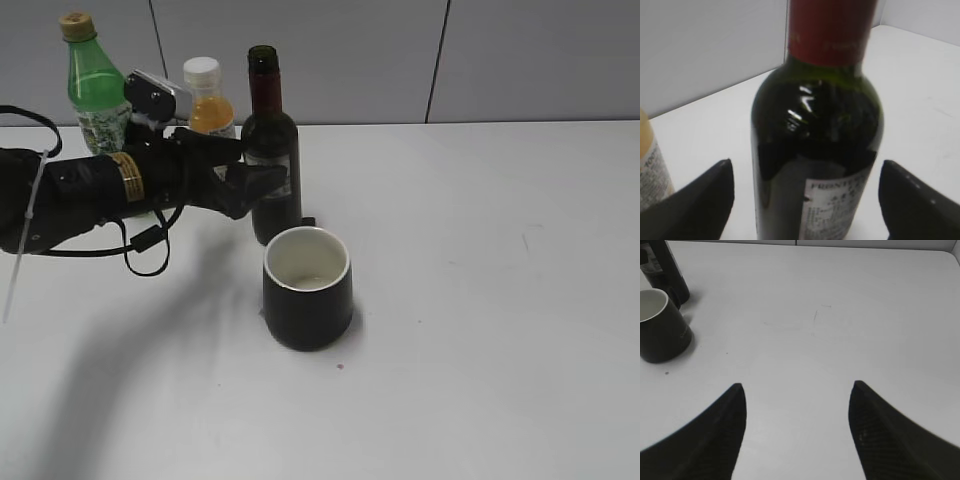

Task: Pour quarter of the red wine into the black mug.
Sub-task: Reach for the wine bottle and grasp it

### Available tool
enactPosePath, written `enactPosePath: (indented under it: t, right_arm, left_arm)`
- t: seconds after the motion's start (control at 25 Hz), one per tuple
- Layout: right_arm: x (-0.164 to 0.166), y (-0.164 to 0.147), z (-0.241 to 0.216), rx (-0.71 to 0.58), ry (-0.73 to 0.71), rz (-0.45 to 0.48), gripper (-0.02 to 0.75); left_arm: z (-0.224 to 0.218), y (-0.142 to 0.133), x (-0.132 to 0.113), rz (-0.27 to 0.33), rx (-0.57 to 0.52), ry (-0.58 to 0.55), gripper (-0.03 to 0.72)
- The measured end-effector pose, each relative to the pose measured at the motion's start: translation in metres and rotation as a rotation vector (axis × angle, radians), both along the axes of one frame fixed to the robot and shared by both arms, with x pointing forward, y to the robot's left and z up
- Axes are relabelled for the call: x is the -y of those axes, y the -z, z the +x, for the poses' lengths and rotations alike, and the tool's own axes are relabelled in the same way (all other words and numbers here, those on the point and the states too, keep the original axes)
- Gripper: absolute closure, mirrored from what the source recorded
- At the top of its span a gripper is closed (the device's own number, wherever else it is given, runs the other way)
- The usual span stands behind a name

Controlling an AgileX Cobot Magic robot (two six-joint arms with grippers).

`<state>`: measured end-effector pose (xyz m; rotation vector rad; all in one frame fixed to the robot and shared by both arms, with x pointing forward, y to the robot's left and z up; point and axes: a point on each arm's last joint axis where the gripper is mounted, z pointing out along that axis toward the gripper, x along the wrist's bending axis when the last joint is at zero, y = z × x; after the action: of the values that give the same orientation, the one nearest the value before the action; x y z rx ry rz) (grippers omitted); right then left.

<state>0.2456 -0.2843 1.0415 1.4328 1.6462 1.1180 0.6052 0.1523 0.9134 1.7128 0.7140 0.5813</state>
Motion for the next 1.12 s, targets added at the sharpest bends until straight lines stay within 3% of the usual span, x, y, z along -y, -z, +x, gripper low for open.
enactPosePath:
  t: [1.12]
  right_arm:
    - [0.0,0.0,0.0,0.0,0.0,0.0,0.244]
  left_arm:
    - [0.038,0.033,0.026,-0.049,0.052,0.068,-0.004]
